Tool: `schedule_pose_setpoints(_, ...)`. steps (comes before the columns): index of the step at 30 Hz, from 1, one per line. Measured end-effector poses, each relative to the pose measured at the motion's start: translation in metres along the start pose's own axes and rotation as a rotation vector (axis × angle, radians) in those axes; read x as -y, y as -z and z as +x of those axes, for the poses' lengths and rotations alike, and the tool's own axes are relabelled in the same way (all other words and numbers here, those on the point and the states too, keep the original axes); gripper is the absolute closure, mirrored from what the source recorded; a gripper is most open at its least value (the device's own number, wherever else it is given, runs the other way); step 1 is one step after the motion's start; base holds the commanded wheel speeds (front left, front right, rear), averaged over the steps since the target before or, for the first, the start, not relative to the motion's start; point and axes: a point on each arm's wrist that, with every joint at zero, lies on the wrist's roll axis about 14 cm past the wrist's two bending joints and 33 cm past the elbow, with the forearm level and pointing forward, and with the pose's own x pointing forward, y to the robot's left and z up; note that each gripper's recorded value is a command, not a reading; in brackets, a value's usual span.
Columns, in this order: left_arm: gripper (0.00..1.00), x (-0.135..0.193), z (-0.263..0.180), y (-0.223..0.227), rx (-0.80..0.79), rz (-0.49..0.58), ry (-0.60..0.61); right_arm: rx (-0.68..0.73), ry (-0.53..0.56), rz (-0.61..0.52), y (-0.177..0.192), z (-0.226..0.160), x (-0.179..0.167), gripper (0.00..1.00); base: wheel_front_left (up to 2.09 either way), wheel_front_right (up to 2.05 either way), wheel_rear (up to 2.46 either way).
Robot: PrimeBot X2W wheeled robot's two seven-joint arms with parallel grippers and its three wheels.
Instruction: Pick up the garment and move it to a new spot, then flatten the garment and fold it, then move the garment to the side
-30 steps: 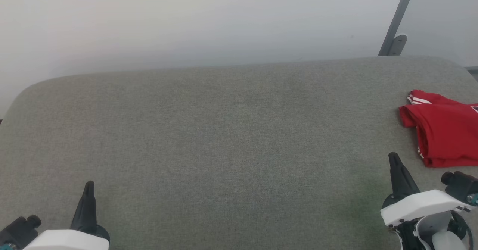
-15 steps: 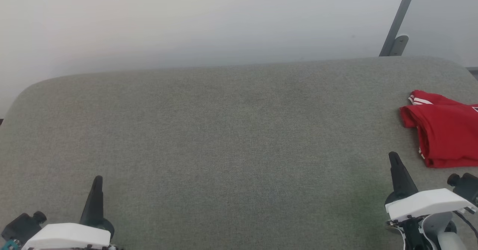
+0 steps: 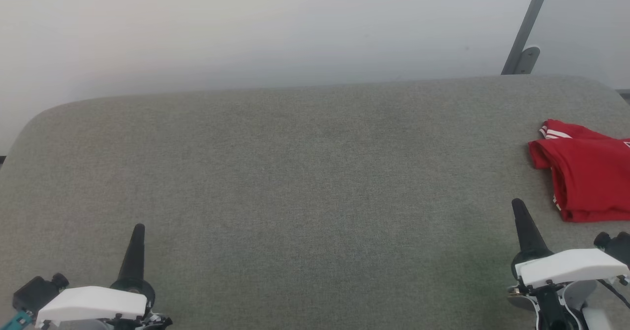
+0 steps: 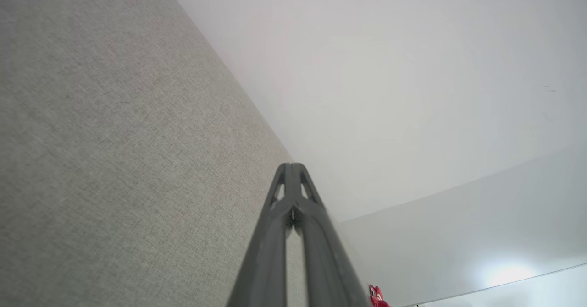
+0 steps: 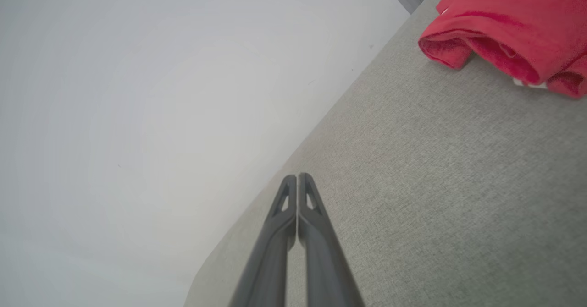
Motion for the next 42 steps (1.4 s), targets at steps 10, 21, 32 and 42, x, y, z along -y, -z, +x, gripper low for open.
schedule_pose_setpoints(10,1.0,0.003,0.001,0.005,-0.015,-0.085,0.005,-0.008,-0.004,0.104,0.001,0.001,-0.002,1.0,0.0,0.0,0.0)
schedule_pose_setpoints(21,1.0,0.009,0.004,0.01,-0.03,-0.178,0.016,-0.015,-0.014,0.22,0.002,0.001,-0.006,1.0,0.0,0.0,0.0)
schedule_pose_setpoints(32,1.0,0.016,0.007,0.014,-0.041,-0.276,0.033,-0.024,-0.027,0.326,0.003,0.002,-0.01,1.0,0.0,0.0,0.0)
schedule_pose_setpoints(42,1.0,0.021,0.008,0.017,-0.054,-0.35,0.043,-0.033,-0.038,0.412,0.004,0.003,-0.013,1.0,0.0,0.0,0.0)
